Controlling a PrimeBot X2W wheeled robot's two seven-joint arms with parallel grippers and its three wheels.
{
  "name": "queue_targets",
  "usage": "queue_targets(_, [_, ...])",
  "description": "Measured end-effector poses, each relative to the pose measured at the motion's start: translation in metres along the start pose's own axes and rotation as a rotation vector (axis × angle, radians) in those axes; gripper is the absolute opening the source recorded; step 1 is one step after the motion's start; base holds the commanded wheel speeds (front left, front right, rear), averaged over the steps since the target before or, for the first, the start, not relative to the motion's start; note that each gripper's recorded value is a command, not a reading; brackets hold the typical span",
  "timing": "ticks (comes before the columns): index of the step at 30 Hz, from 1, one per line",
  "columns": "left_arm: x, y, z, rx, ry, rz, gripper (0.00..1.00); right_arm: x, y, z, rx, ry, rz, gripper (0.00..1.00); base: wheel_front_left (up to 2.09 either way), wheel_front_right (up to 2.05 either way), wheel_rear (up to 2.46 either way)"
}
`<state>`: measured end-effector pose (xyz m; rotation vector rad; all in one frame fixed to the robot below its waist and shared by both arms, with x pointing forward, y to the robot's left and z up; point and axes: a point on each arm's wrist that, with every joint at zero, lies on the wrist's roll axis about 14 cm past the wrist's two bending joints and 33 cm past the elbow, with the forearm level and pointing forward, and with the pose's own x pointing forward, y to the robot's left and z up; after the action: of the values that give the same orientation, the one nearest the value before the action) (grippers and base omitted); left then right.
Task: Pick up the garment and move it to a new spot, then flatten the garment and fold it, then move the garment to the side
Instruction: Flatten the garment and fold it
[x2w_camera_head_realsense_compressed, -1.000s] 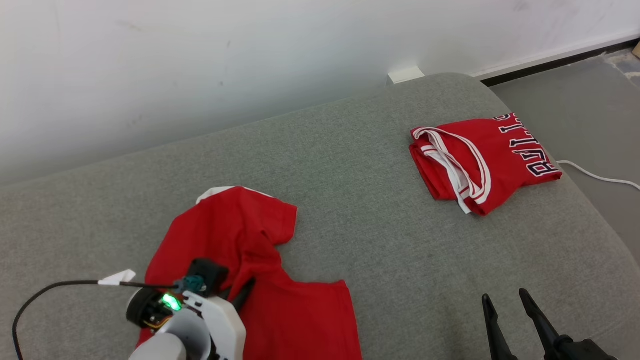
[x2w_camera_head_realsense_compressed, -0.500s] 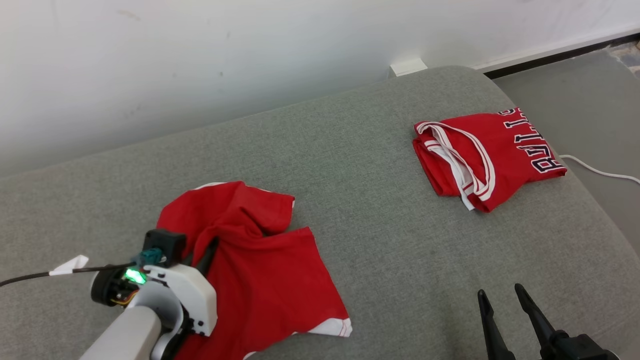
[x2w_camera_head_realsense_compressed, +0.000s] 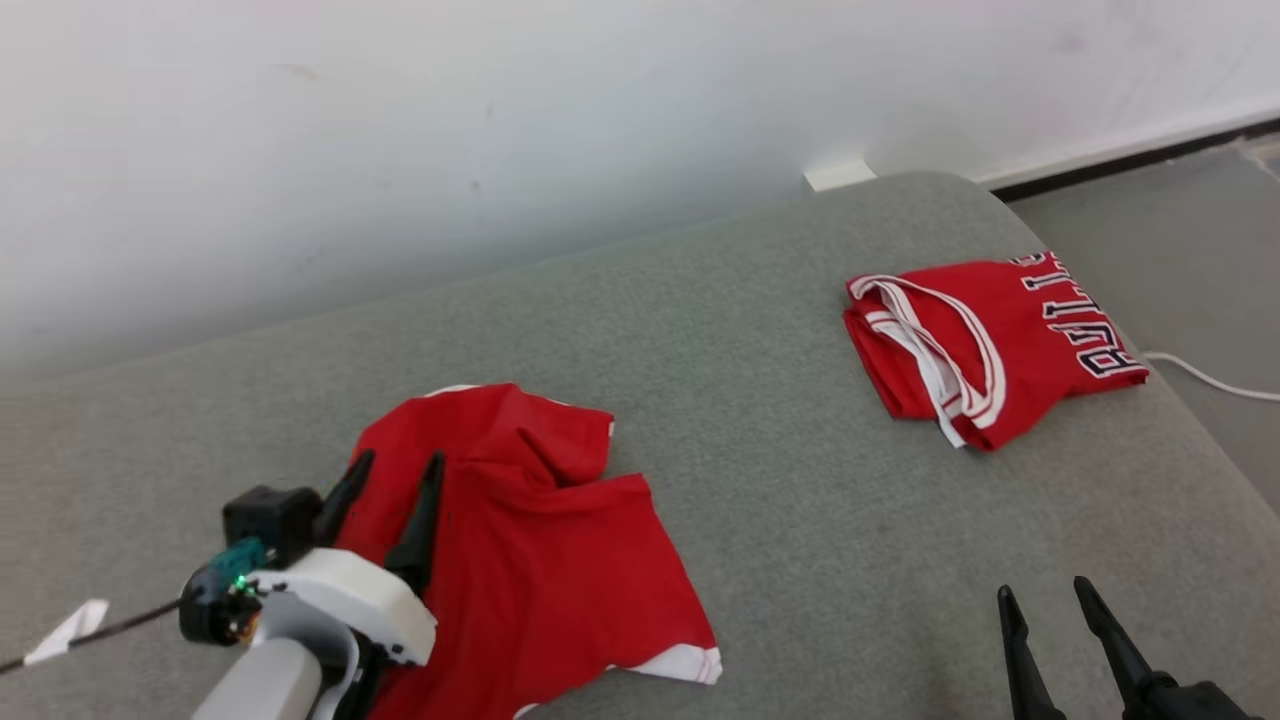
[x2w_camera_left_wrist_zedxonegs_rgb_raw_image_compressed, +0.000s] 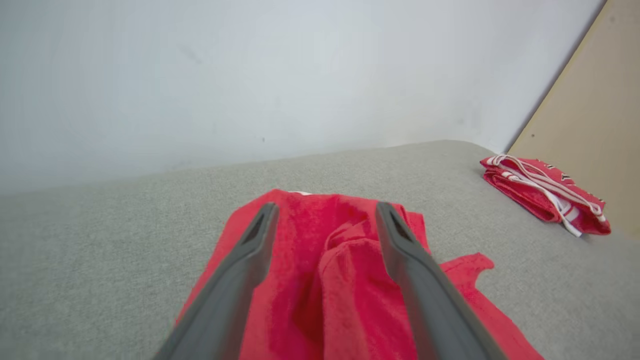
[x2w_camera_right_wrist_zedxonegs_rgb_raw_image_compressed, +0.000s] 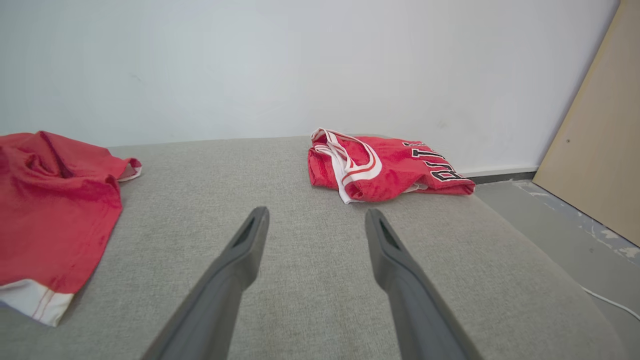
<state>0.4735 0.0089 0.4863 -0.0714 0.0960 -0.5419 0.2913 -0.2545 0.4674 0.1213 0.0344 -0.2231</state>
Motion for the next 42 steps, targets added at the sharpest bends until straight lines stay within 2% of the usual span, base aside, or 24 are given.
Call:
queue_targets(4, [-0.031,0.013,0.015,-0.057,-0.074,0.082,1.00,0.001,0.006,0.009,-0.020,-0.034,0.028,1.00,0.00,0.00,0.00])
queue_targets(12, [-0.118,0.050,0.023,-0.062,-0.159,0.293,1.00,0.013,0.031,0.022,-0.041,-0.081,0.116,1.00,0.00,0.00,0.00])
queue_targets(18, [-0.186,0.067,-0.007,-0.073,-0.109,0.444,1.00,0.020,0.060,0.020,-0.039,-0.076,0.210,1.00,0.00,0.00,0.00])
queue_targets(26, [-0.222,0.053,-0.029,-0.113,-0.085,0.448,1.00,0.019,0.090,0.004,-0.009,-0.025,0.298,1.00,0.00,0.00,0.00])
queue_targets(39, [-0.217,0.053,-0.026,-0.093,-0.101,0.419,1.00,0.015,0.097,-0.001,0.030,-0.006,0.316,1.00,0.00,0.00,0.00])
queue_targets(42, [-0.215,0.046,-0.041,-0.108,-0.038,0.376,1.00,0.015,0.111,-0.004,0.032,0.010,0.360,1.00,0.00,0.00,0.00])
